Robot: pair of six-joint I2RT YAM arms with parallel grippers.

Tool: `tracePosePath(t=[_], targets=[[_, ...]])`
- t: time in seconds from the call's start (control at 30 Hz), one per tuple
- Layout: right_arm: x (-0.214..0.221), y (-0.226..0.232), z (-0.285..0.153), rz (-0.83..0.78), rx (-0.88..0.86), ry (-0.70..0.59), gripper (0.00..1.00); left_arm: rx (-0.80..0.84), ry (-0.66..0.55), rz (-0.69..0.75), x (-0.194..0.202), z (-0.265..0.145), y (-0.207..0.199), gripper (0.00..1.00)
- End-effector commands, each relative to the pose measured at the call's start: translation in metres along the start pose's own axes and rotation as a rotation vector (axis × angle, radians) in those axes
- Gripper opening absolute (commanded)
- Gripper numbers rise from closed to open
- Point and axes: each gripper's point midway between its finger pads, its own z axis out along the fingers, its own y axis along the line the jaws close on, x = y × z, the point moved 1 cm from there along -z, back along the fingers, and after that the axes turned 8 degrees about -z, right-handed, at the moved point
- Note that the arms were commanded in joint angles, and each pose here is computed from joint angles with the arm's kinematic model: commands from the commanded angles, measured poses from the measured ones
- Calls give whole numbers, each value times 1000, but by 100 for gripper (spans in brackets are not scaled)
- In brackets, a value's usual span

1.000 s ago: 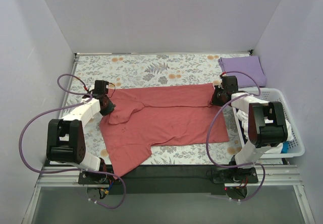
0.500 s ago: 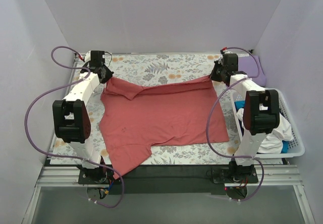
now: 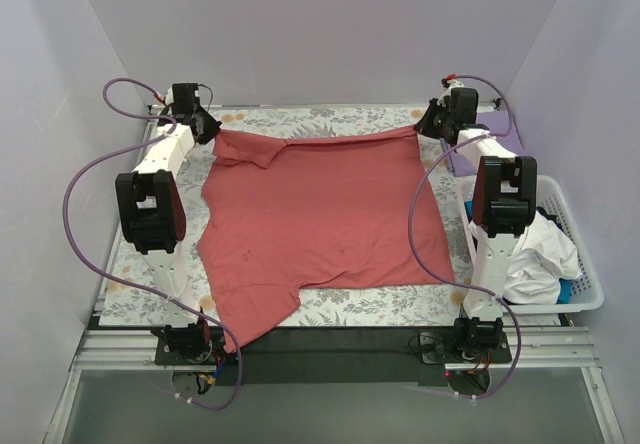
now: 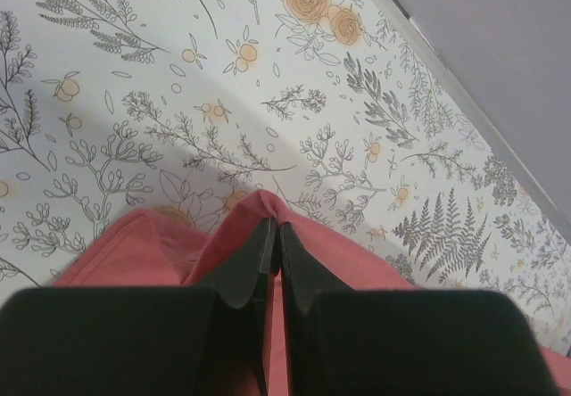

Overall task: Fold and stack the t-shirts
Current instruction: Fold the tshirt

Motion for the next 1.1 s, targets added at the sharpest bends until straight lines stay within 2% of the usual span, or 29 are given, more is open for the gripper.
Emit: tracePosePath(t=[0.0, 0.2, 0.33, 0.37, 0.77, 1.07], targets=[[-33, 15, 4, -57, -96, -84, 1, 70, -35, -13, -28, -5, -16, 0], [-17, 17, -6, -40, -104, -50, 1, 98, 59, -53, -20, -20, -21, 0], [-15, 22, -26, -43, -93, -50, 1, 92, 102, -54, -15, -46, -20, 0], [-17, 8, -33, -30, -68, -55, 1, 85, 112, -58, -13, -49, -17, 0], [4, 9, -77, -18, -37, -16, 1, 9, 225, -118, 14, -83, 15, 2], [26, 12, -101, -12, -24, 17, 1, -8, 226, -148, 24, -110, 31, 2]])
